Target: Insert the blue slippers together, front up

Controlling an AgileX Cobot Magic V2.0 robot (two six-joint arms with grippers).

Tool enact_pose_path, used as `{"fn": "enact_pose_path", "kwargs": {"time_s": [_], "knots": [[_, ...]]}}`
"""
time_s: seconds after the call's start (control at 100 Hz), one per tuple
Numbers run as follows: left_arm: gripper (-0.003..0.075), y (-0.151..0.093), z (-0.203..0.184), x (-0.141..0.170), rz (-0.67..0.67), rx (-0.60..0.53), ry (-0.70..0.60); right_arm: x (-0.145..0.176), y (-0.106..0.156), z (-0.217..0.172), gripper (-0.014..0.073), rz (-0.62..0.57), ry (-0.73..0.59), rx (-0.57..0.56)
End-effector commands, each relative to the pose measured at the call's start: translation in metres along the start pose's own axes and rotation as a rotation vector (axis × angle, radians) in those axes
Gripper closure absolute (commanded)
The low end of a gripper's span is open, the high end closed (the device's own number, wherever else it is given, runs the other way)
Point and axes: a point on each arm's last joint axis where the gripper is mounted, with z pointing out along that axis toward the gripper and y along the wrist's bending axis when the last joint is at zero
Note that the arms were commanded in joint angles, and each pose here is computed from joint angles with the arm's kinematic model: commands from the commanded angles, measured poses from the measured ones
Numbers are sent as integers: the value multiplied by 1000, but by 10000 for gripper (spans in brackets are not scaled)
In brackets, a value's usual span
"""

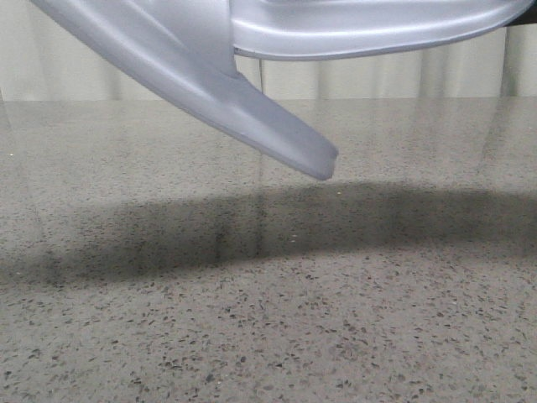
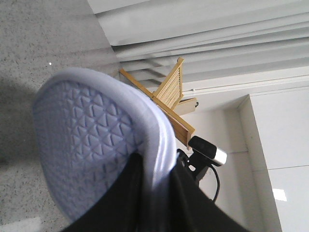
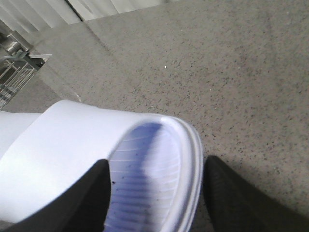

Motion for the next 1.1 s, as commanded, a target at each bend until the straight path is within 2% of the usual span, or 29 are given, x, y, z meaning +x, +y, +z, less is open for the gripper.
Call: {"fn": "enact_pose_path", "kwargs": {"time_s": [0.0,0.32,0.52,0.8,1.09], "knots": [[688,-20,0,8,-42,142,97,-8,24,-11,189,-52,-21,-139],[688,-16,1,2,-33,92,30,-13,41,-48,189,-228,-151,-53],[688,-12,1,-2,-24,58,-15,-12,55,-69,189,-290,-225,-58],[688,-8,4,-6,-40,35,-19,-5,65,-90,189,-438,-251,-11],[688,-4,7,-9,-54,19,-17,-7,67,-105,189,-501,-337,73]]}}
